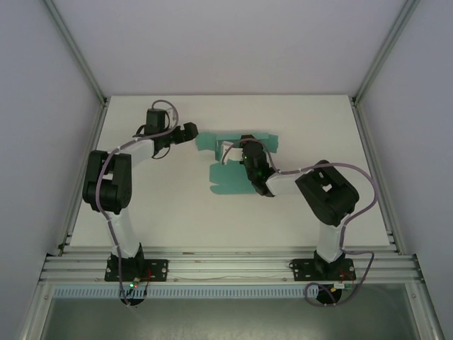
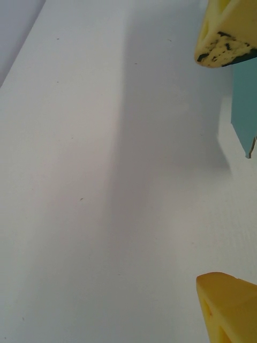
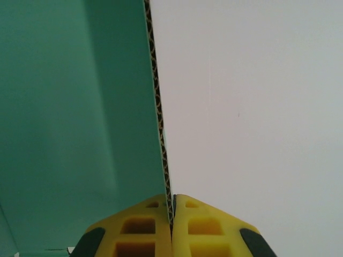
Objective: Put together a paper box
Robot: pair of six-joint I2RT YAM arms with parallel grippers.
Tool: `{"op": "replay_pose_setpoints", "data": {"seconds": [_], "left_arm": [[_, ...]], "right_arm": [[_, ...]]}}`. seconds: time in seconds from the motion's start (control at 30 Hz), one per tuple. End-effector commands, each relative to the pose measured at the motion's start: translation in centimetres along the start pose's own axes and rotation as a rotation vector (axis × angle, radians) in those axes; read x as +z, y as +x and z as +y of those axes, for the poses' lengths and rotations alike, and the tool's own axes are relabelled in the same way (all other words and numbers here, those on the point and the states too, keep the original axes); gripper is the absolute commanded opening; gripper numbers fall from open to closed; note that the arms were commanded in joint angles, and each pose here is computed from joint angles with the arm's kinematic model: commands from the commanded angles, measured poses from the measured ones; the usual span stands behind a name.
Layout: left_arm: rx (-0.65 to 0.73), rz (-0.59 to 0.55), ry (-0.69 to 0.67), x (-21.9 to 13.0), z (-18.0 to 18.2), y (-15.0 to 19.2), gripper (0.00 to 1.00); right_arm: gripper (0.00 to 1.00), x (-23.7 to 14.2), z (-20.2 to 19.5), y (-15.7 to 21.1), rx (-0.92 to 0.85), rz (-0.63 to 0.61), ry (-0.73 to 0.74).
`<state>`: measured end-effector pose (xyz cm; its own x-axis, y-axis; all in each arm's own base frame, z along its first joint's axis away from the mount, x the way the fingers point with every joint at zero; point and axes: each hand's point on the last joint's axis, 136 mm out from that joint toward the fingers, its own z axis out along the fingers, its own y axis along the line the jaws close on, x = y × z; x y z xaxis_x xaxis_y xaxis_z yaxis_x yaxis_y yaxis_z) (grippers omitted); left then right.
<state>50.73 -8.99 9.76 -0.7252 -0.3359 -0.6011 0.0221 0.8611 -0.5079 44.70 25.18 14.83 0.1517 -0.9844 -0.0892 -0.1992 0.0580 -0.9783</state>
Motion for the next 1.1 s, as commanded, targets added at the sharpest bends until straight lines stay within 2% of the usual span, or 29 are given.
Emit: {"op": "replay_pose_setpoints", "data": {"seconds": [0.0, 0.13, 0.3, 0.47, 0.6, 0.7, 0.83, 0.93, 1.07], "left_arm": [[-0.002, -0.02, 0.002, -0.1, 0.4, -0.9, 0.98], [-0.02, -0.061, -0.029, -1.8, 1.3, -2.7, 1.0], [-0.009, -0.043, -0.043, -1.6, 1.4, -3.5, 1.0], [0.002, 0.035, 0.07, 0.4, 0.3, -2.2, 0.97], [0.054, 0.087, 0.247, 0.2, -2.6, -0.1, 0.85], [0.112, 0.125, 0.303, 0.1, -4.2, 1.8, 0.77], [0.197, 0.156, 0.377, 0.0, -6.7, 4.1, 0.61], [0.235, 0.154, 0.457, -0.2, -8.5, 5.4, 0.58], [0.271, 0.173, 0.447, 0.4, -9.3, 6.9, 0.57]], "right_arm": [[0.0, -0.5, -0.9, -0.3, 0.054, -0.003, 0.037], [0.0, -0.6, -0.5, 0.0, 0.046, 0.007, 0.028], [0.0, -0.5, -0.9, -0.3, 0.064, -0.001, 0.035], [0.0, -0.4, -0.9, -0.5, 0.07, -0.005, 0.031], [0.0, -0.1, -1.6, -0.4, 0.103, 0.007, 0.046], [0.0, -0.1, -1.8, -0.5, 0.116, 0.005, 0.051], [0.0, -0.1, -2.0, -0.4, 0.123, 0.008, 0.047], [0.0, -0.1, -2.0, -0.3, 0.129, 0.016, 0.047], [0.0, -0.2, -1.4, -0.1, 0.11, 0.024, 0.028]]}}
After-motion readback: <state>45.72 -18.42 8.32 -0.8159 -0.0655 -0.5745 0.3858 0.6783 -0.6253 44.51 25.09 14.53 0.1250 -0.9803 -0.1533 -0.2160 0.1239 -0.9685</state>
